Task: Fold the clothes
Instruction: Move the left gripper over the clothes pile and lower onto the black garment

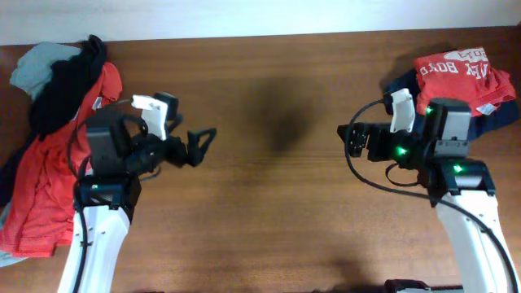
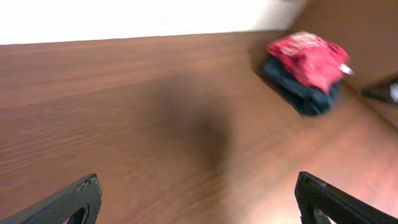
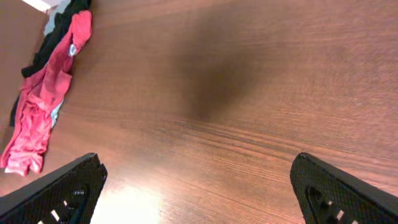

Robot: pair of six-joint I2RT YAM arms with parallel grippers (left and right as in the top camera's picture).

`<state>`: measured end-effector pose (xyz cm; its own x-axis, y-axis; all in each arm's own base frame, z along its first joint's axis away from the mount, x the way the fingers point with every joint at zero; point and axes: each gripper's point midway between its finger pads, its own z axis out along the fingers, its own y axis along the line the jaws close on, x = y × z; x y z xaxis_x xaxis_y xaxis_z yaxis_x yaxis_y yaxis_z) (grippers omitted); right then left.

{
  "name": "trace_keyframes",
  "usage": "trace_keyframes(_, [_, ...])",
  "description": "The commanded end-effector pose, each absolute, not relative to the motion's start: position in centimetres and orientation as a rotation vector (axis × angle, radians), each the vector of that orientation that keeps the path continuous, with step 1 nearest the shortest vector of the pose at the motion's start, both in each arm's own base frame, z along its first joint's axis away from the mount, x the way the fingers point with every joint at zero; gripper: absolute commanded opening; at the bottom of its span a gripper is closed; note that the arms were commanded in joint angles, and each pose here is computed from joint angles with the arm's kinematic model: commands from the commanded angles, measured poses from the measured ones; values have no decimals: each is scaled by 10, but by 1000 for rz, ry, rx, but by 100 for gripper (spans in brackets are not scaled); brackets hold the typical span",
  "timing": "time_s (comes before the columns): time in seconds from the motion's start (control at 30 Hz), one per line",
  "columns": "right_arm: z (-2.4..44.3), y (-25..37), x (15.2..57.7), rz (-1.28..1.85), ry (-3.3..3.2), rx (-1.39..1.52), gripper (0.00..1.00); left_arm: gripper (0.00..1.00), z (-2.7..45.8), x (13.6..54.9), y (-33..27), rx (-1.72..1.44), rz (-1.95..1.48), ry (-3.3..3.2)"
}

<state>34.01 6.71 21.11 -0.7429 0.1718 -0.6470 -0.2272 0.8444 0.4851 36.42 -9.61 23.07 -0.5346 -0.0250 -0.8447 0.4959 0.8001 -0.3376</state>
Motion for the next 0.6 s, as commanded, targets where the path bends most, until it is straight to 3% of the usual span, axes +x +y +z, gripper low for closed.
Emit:
trace_keyframes(0.0, [219,71,342,745,2275,-82,98,99,256,394,-58,94,-490,2074])
trace_keyframes(0.27, [218,69,341,727,2286,-80,98,99,244,422,34,-320,43,2273])
trace_keyframes(0.57, [215,80,336,727,2297,-162,98,99,190,448,100,-495,225,2343])
